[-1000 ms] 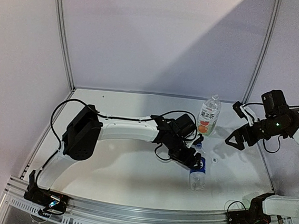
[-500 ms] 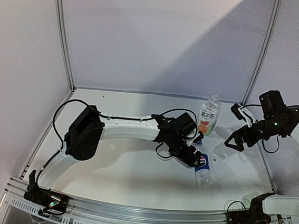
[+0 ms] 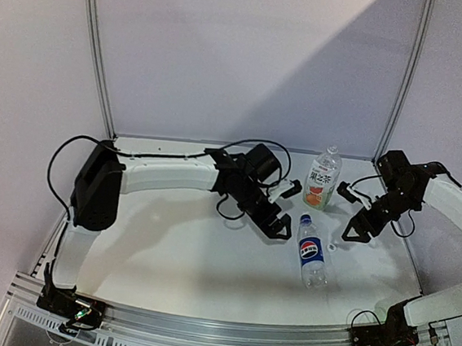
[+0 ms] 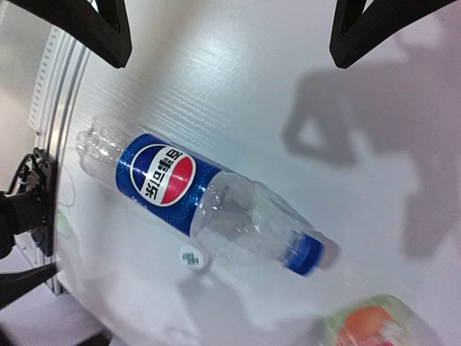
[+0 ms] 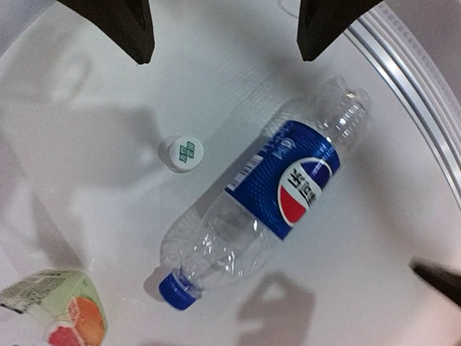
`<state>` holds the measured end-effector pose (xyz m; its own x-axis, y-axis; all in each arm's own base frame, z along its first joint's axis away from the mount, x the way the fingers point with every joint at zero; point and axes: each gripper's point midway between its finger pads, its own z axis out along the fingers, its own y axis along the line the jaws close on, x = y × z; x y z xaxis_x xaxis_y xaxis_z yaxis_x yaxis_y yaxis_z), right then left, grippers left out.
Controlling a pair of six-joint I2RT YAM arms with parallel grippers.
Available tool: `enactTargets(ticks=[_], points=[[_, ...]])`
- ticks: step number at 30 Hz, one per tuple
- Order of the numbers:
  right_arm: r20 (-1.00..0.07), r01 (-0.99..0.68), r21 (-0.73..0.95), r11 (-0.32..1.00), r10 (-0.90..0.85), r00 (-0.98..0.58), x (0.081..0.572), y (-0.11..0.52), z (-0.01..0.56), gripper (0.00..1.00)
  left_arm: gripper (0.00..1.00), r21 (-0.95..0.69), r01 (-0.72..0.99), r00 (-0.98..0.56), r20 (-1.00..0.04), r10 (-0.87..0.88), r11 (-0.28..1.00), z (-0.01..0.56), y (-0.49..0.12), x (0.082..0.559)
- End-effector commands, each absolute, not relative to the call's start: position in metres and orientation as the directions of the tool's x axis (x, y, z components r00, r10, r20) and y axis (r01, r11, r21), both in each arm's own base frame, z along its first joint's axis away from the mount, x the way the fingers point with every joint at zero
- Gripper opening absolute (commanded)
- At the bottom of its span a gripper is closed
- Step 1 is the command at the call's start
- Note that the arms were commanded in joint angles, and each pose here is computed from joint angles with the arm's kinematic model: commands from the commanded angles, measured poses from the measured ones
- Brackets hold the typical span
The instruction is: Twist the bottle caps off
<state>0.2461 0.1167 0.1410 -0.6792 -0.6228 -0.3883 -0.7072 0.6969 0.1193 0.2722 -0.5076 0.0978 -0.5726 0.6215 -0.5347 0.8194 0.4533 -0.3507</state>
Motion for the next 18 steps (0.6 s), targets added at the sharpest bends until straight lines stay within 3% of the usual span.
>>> enactTargets(ticks=[1, 7, 18], points=[[-0.275, -0.824, 0.001, 0.566, -0.793, -0.544, 0.248, 0.103, 0.107, 0.64, 0.99, -0.310, 0.854, -0.518, -0.580, 0.629, 0.417, 0.133, -0.468, 0.292], [-0.160, -0.937, -0.093, 0.336, -0.934, -0.319, 0.243, 0.107, 0.069, 0.61, 0.99, -0.276, 0.846, -0.524, -0.592, 0.613, 0.457, 0.148, -0.432, 0.305], [-0.188, -0.979, -0.057, 0.196, -0.965, -0.183, 0.245, 0.173, 0.047, 0.64, 0.99, -0.280, 0.832, -0.545, -0.580, 0.606, 0.479, 0.149, -0.409, 0.302]])
